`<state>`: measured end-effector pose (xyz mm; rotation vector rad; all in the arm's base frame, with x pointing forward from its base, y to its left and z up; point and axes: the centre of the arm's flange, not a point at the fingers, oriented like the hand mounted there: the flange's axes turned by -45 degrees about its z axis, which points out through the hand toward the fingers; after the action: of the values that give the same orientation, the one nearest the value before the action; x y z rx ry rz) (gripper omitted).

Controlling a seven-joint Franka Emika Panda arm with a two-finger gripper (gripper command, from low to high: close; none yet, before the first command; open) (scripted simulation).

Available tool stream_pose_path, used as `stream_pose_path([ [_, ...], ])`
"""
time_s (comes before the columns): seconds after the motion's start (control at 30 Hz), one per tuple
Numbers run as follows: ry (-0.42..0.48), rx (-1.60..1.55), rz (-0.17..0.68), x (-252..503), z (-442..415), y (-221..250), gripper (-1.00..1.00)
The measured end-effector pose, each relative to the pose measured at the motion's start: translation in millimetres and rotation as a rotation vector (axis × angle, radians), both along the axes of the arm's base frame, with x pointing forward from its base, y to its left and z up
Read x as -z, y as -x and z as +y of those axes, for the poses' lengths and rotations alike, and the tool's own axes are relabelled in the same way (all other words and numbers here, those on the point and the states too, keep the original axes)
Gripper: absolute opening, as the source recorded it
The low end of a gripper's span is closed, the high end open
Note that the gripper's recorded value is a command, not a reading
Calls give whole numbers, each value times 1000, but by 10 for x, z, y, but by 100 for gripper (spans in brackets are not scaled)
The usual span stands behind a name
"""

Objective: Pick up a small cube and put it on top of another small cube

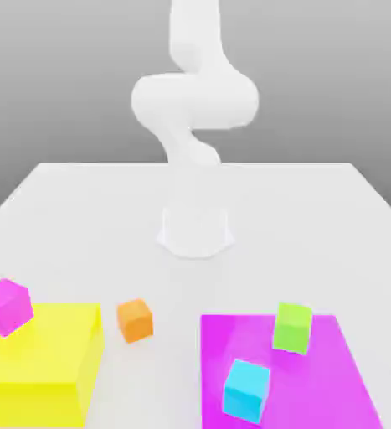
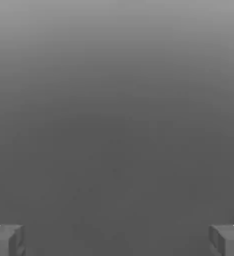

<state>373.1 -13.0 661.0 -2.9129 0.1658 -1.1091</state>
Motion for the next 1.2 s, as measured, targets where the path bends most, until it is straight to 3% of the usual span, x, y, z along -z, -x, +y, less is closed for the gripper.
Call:
stream_pose_path([
  [0.13,-90,161,136,993,-265,-328,0],
  [0.3,-191,377,300,2245,-576,-373,0],
  [0.43,-267,576,438,3257,-779,-114,0],
  [0.6,-356,863,623,4540,-924,569,0],
  [0.83,-371,920,658,5254,-935,730,0],
  [0.87,-370,921,658,5315,-933,738,-100],
  [1.2,-373,919,657,5136,-937,720,-100],
])
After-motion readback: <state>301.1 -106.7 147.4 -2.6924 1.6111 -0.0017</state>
